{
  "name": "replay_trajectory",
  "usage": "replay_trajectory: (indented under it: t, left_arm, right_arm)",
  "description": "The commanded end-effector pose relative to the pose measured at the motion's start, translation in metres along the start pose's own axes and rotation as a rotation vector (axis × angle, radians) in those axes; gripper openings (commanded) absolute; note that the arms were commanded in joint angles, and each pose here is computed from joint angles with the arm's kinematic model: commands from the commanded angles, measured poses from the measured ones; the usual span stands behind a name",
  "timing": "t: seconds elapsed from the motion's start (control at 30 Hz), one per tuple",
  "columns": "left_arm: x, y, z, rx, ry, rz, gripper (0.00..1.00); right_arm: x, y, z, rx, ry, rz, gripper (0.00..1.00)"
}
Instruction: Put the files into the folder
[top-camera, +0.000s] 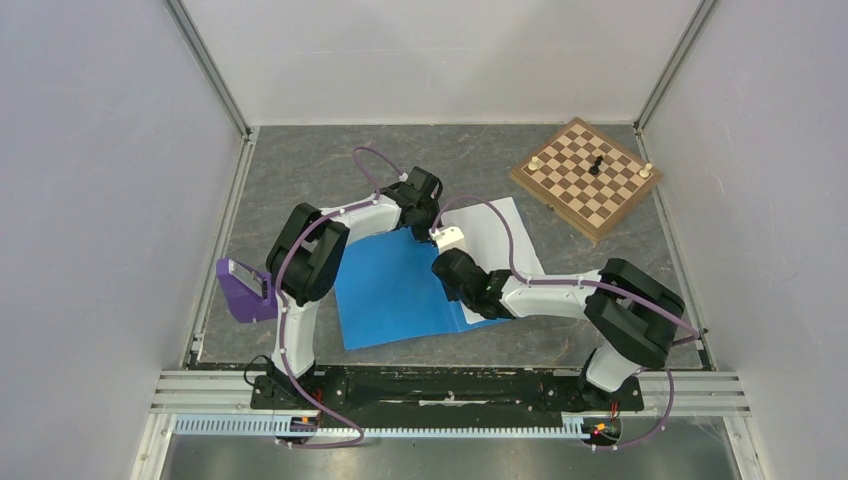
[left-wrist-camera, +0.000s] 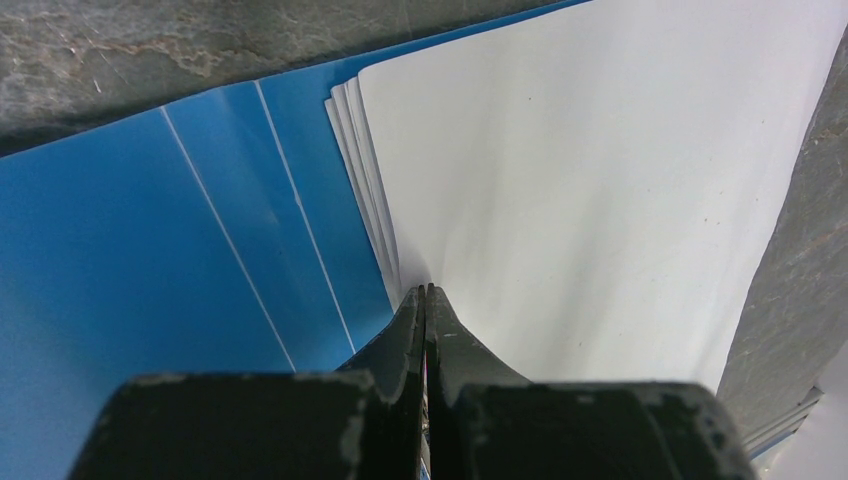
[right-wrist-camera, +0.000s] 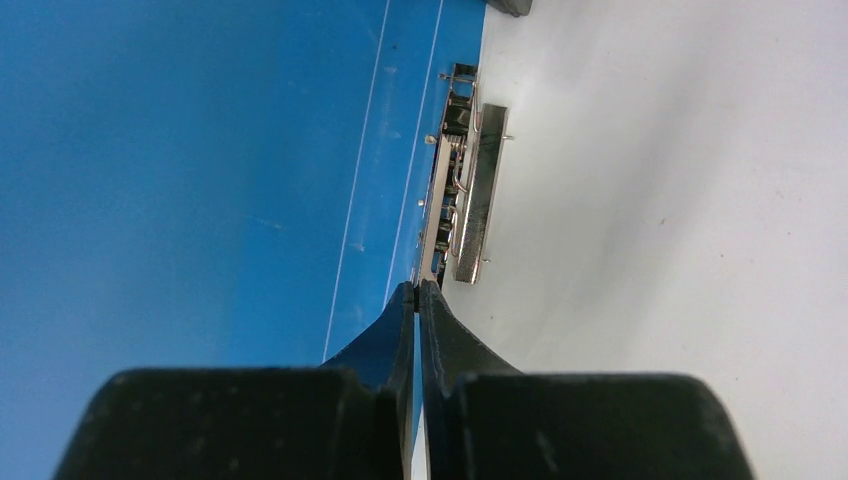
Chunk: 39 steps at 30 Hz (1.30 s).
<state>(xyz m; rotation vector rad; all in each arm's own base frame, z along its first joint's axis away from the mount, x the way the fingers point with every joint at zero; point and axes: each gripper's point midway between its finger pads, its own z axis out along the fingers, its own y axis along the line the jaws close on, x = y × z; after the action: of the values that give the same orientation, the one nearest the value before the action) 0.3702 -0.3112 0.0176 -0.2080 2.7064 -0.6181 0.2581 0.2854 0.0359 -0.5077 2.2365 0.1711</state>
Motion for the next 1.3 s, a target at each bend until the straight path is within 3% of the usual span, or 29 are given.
replay_trajectory:
  t: [0.0,0.63,1.27]
  left_arm:
    - [0.025,0.047,0.028,-0.145,0.059,-0.019,0.02]
    - [0.028,0.055,0.03,-0.169,0.066,-0.024,0.02]
    - [0.061,0.059,0.023,-0.156,0.072,-0.066,0.02]
  right_arm:
    - [0.064,-0.021,0.003,0.061,0.186,-0.065,0.0]
    - [0.081,-0.037,-0.003,0.094,0.208,-0.047,0.0]
    - [0.101,-0.039,-0.006,0.07,0.243,-0.046,0.0]
